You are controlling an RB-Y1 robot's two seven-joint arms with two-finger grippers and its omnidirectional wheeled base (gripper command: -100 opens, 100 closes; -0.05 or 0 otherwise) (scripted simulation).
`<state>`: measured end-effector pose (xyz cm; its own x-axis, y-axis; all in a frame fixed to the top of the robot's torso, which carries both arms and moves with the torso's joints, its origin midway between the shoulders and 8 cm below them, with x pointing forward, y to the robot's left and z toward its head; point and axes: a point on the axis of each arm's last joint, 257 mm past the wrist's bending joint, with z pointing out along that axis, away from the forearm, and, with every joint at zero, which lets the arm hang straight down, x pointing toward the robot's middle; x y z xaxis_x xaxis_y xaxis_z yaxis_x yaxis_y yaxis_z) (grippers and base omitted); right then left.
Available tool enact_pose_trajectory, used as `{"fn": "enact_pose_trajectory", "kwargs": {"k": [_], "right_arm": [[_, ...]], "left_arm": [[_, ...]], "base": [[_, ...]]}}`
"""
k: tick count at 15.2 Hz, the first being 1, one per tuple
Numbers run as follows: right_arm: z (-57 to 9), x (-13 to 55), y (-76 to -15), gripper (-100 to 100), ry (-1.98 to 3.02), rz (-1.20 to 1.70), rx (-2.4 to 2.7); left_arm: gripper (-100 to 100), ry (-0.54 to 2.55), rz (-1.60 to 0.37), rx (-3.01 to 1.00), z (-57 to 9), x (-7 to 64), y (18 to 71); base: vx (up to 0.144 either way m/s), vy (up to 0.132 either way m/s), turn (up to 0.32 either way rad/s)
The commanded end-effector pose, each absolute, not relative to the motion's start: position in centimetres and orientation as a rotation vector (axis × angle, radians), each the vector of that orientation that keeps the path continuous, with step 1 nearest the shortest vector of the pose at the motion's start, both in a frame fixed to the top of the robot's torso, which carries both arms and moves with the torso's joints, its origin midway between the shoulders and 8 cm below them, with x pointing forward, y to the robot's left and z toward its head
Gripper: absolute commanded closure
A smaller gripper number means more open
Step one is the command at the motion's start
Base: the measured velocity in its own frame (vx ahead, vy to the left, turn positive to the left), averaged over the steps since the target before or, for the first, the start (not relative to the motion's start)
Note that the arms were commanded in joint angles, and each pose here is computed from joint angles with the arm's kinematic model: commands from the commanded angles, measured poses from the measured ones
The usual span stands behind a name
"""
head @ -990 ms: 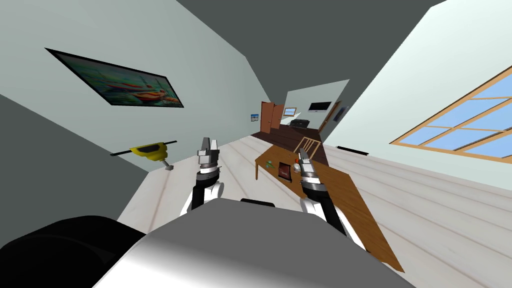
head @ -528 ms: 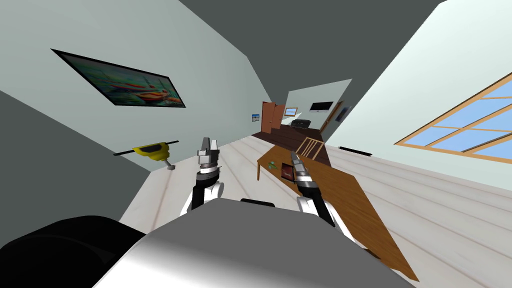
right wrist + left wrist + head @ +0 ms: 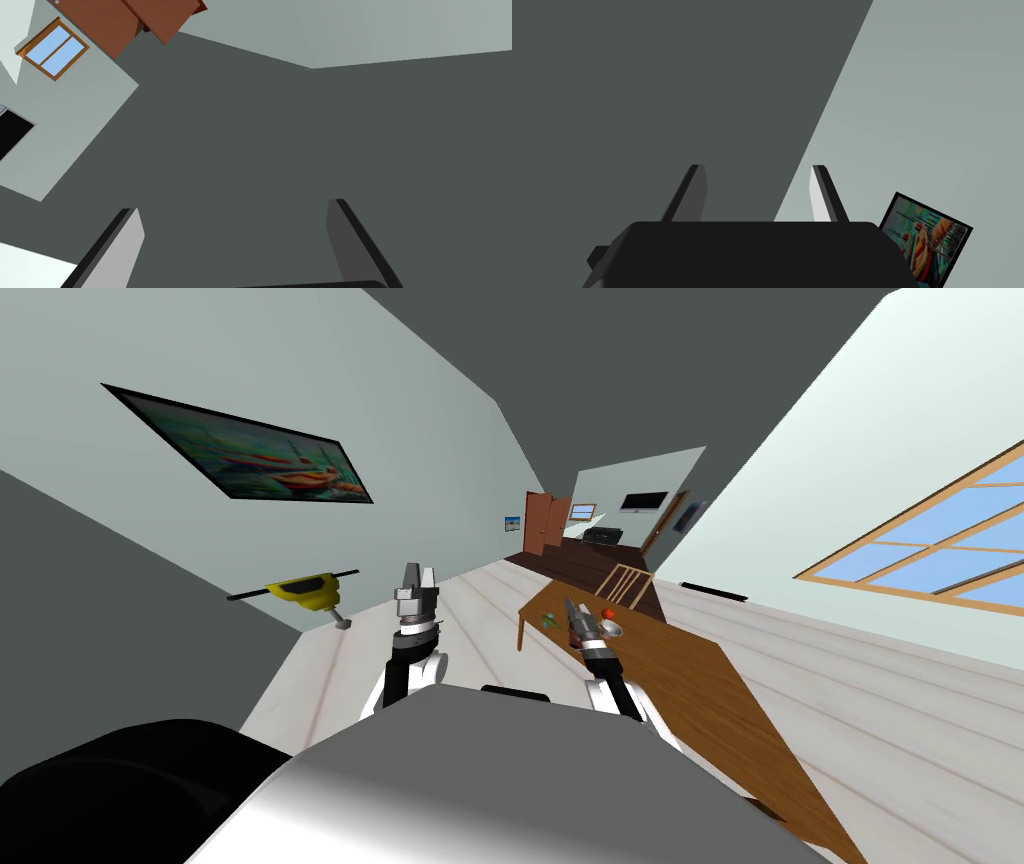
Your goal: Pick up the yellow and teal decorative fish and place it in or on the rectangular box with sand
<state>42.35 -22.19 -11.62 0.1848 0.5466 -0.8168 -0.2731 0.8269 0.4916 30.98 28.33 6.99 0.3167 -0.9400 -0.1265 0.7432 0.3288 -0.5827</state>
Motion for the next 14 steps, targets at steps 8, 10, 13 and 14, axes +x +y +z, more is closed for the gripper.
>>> {"fn": "enact_pose_trajectory", "kwargs": {"k": [8,10,13,14], "right_arm": [[-19.7,43.9,-20.4,-100,1.454,0.325,0.011],[-21.6,44.0,-20.1,-100,1.495,0.266,-0.057],[-23.6,44.1,-19.8,-100,1.532,0.208,-0.13],[-25.6,44.1,-19.7,-100,1.568,0.158,-0.198]], "left_arm": [[0,0.494,-1.161,-0.465,7.0,31.0,28.3],[0,0.494,-1.161,-0.464,7.0,31.0,28.3],[0,0.494,-1.161,-0.464,7.0,31.0,28.3],[0,0.494,-1.161,-0.464,7.0,31.0,28.3]], "base": [[0.045,0.067,-0.018],[0.045,0.05,-0.032],[0.034,0.034,-0.026],[0.057,0.039,-0.045]]}}
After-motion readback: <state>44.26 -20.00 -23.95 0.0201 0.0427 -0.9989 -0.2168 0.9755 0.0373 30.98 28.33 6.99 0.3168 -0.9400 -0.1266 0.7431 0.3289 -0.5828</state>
